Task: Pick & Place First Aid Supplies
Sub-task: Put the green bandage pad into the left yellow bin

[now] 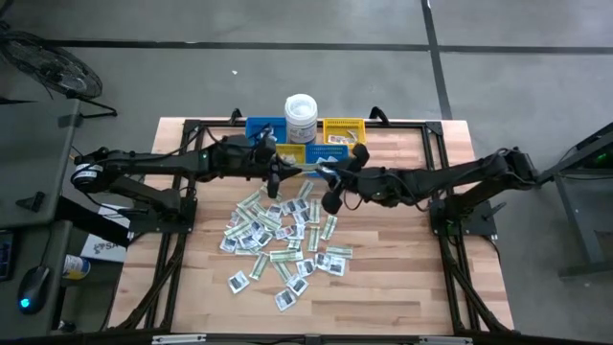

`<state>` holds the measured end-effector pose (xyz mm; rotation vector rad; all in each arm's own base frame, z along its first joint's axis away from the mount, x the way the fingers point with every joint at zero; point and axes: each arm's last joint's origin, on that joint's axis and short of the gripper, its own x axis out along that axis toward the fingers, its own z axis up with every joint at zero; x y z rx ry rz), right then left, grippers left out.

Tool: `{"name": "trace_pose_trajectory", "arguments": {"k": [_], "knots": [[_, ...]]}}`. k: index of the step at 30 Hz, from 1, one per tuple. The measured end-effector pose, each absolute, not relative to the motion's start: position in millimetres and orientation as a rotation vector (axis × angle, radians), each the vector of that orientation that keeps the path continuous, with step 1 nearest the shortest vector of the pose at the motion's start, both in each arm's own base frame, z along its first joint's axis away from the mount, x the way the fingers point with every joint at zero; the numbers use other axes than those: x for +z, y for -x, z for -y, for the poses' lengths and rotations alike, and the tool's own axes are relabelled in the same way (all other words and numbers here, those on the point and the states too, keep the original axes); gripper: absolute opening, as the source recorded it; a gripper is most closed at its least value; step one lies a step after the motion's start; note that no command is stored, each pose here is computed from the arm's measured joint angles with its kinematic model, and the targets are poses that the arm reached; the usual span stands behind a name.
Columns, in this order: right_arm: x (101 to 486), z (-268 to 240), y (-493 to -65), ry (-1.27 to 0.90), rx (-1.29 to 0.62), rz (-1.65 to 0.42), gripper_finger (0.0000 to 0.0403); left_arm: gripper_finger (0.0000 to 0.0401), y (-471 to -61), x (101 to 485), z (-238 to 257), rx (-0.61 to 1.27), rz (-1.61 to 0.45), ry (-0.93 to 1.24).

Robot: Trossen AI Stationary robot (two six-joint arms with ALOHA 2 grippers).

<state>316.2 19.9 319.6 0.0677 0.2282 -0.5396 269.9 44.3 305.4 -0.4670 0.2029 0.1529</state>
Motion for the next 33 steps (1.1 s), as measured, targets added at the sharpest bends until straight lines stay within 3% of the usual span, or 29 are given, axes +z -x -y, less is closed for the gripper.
{"name": "trace_pose_trajectory", "arguments": {"k": [6,11,24,33], "knots": [[338.3,-14.0,-297.9,-0.098,-0.622,-0.172,0.0193,0.0001,-264.5,290.9,-47.9,0.312,-0.332,0.457],[351.4,-11.5,-281.1,-0.101,-0.651,-0.153,0.0228,0.0001,-254.0,275.4,-62.9,0.459,-0.478,0.485],[354.2,-10.2,-269.7,-0.095,-0.659,-0.188,0.0218,0.0000,-251.4,228.0,-128.5,0.552,-0.684,0.635],[352.0,-10.4,-269.2,-0.125,-0.657,-0.199,0.0211,0.0000,-256.9,195.8,-148.7,0.568,-0.772,0.718]]}}
